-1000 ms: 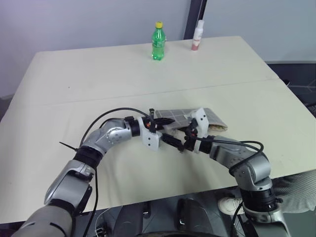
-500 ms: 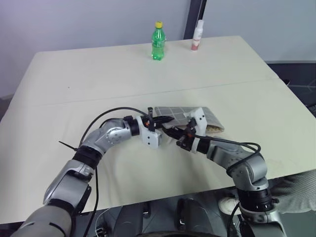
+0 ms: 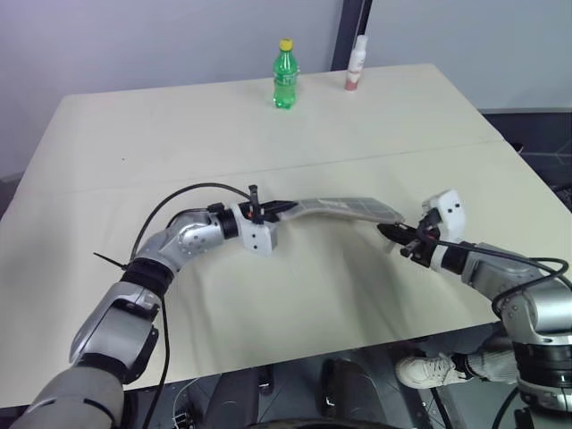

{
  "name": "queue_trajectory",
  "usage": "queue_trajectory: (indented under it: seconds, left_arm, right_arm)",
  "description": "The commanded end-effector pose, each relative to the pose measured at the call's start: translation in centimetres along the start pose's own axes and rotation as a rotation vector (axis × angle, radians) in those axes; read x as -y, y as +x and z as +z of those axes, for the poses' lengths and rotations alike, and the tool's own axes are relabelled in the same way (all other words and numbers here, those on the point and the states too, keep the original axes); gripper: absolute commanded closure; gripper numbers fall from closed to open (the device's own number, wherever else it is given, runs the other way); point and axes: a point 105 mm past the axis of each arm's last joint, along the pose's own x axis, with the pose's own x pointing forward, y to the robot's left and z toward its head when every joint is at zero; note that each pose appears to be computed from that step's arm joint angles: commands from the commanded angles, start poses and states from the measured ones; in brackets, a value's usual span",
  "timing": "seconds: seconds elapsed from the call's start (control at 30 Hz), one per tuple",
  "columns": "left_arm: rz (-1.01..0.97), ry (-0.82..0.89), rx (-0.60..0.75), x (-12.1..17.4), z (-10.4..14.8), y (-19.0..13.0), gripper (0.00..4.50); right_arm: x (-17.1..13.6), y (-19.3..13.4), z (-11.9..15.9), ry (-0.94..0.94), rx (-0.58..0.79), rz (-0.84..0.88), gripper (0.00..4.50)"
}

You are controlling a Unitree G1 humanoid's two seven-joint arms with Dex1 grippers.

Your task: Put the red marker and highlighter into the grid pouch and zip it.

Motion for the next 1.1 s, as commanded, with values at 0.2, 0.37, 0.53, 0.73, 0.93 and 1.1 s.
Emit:
queue_trajectory:
  seconds: [0.2, 0.37, 0.53, 0.73, 0.93, 1.1]
  left_arm:
    - [0.055, -0.228, -0.073, -1.7, -2.3, -2.2, 3.81]
    - [0.087, -0.365, -0.068, -2.6, -3.0, -4.2, 1.59]
    - [0.127, -0.484, -0.103, -4.0, -4.5, -7.6, 0.0]
    - [0.179, -0.621, -0.103, -3.7, -4.8, -9.8, 0.0]
    - [0.211, -0.831, -0.152, -2.7, -4.5, -11.5, 0.0]
    - [0.266, -0.903, -0.221, -2.4, -5.1, -12.4, 0.0]
  right_arm:
    - [0.2, -1.7, 0.6, -0.051, 0.027, -0.026, 4.5]
    - [-2.0, -2.7, 0.9, -0.078, 0.045, 0.087, 3.02]
    - [-2.7, -4.4, 0.1, -0.196, -0.053, 0.15, 0.4]
    - [-3.7, -7.1, -0.3, -0.222, -0.133, 0.226, 0.07]
    - [-4.9, -8.9, 0.3, -0.305, -0.054, 0.228, 0.07]
    - [-4.2, -9.2, -0.3, -0.291, -0.002, 0.153, 0.07]
